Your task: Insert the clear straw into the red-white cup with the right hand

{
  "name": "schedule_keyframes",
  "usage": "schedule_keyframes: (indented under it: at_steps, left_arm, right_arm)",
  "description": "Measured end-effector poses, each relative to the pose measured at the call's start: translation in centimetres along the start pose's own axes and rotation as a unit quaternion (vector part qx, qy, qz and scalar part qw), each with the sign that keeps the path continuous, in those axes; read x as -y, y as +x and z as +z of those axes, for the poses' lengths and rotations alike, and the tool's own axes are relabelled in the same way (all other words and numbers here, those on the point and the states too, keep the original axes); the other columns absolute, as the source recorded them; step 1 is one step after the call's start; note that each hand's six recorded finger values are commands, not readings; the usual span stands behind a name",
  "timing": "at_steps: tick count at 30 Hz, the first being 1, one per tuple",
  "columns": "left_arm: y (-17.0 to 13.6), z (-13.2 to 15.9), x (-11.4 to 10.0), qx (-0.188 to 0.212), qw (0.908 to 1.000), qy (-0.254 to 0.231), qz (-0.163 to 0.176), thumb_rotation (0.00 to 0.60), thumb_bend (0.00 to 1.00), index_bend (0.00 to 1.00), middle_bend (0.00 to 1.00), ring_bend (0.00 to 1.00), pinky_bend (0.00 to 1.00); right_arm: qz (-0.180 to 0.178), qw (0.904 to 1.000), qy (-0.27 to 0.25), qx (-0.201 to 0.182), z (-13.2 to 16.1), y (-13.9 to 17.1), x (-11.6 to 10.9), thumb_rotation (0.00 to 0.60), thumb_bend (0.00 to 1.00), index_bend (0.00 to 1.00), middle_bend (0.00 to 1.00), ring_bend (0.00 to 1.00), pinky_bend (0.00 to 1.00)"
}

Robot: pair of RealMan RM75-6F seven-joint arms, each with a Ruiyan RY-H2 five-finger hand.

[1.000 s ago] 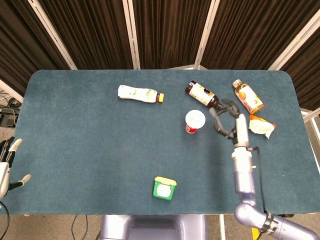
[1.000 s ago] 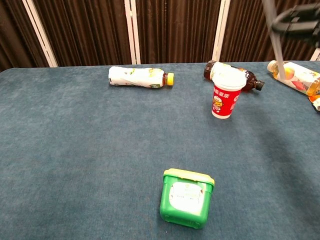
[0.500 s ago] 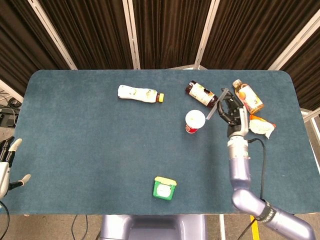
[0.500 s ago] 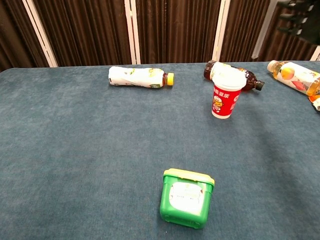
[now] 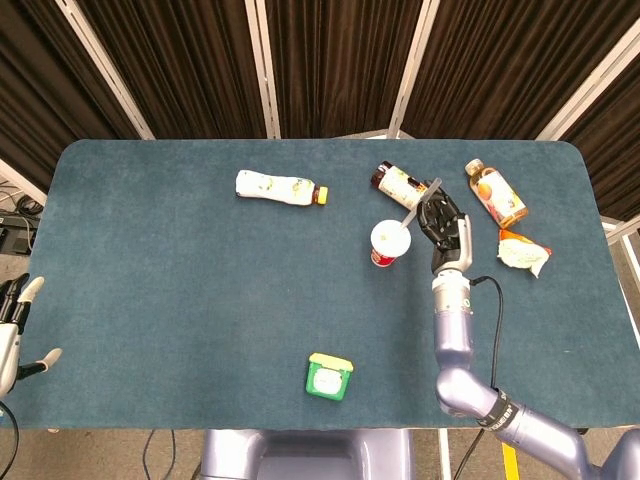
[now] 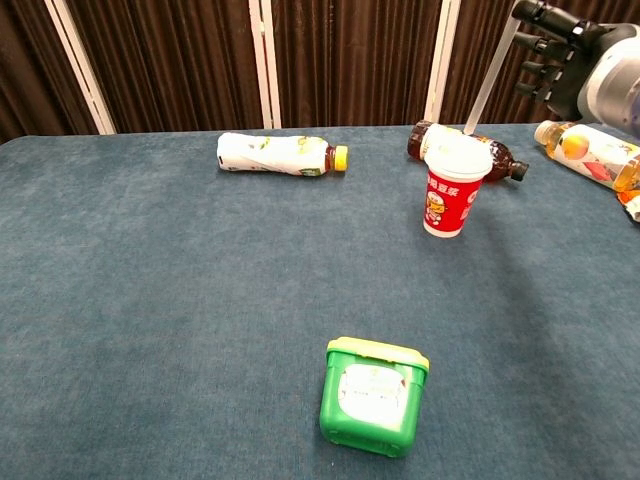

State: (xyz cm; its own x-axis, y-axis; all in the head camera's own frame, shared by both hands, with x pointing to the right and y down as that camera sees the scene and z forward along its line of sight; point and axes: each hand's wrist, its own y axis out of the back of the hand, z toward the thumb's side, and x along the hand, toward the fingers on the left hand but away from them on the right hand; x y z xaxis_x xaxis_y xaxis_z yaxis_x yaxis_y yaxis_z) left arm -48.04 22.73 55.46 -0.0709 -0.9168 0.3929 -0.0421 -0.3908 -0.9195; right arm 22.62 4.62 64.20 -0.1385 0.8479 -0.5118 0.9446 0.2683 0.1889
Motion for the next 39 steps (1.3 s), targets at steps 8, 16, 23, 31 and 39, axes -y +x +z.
schedule_keyframes:
  at_steps: [8, 16, 23, 31, 39]
  left_arm:
    - [0.0, 0.0, 0.0, 0.0, 1.0, 0.0, 0.0, 0.6, 0.05, 0.0, 0.0, 0.0, 0.0]
    - [0.0, 0.0, 0.0, 0.0, 1.0, 0.0, 0.0, 0.6, 0.05, 0.0, 0.0, 0.0, 0.0]
    - [0.0, 0.0, 0.0, 0.0, 1.0, 0.0, 0.0, 0.6, 0.05, 0.0, 0.0, 0.0, 0.0]
    - [0.0, 0.0, 0.0, 0.0, 1.0, 0.0, -0.001, 0.6, 0.05, 0.0, 0.0, 0.0, 0.0]
    - [0.0, 0.0, 0.0, 0.0, 1.0, -0.001, -0.001, 0.6, 0.05, 0.0, 0.0, 0.0, 0.0]
  right_arm:
    - [-0.005, 0.9999, 0.013, 0.005, -1.1, -0.4, 0.0, 0.6, 0.43, 0.64, 0.2, 0.0, 0.0]
    - [-0.004, 0.9997, 0.021, 0.01, -1.8, -0.8, 0.5, 0.6, 0.43, 0.64, 0.2, 0.0, 0.0]
    - [-0.007, 0.9997, 0.022, 0.011, -2.0, -1.2, 0.7, 0.6, 0.43, 0.64, 0.2, 0.0, 0.0]
    - [-0.009, 0.9997, 0.022, 0.01, -2.1, -1.4, 0.7, 0.6, 0.43, 0.65, 0.2, 0.0, 0.0]
    - [-0.012, 0.9995, 0.022, 0.019, -2.7, -1.5, 0.5, 0.6, 0.43, 0.65, 0.2, 0.0, 0.0]
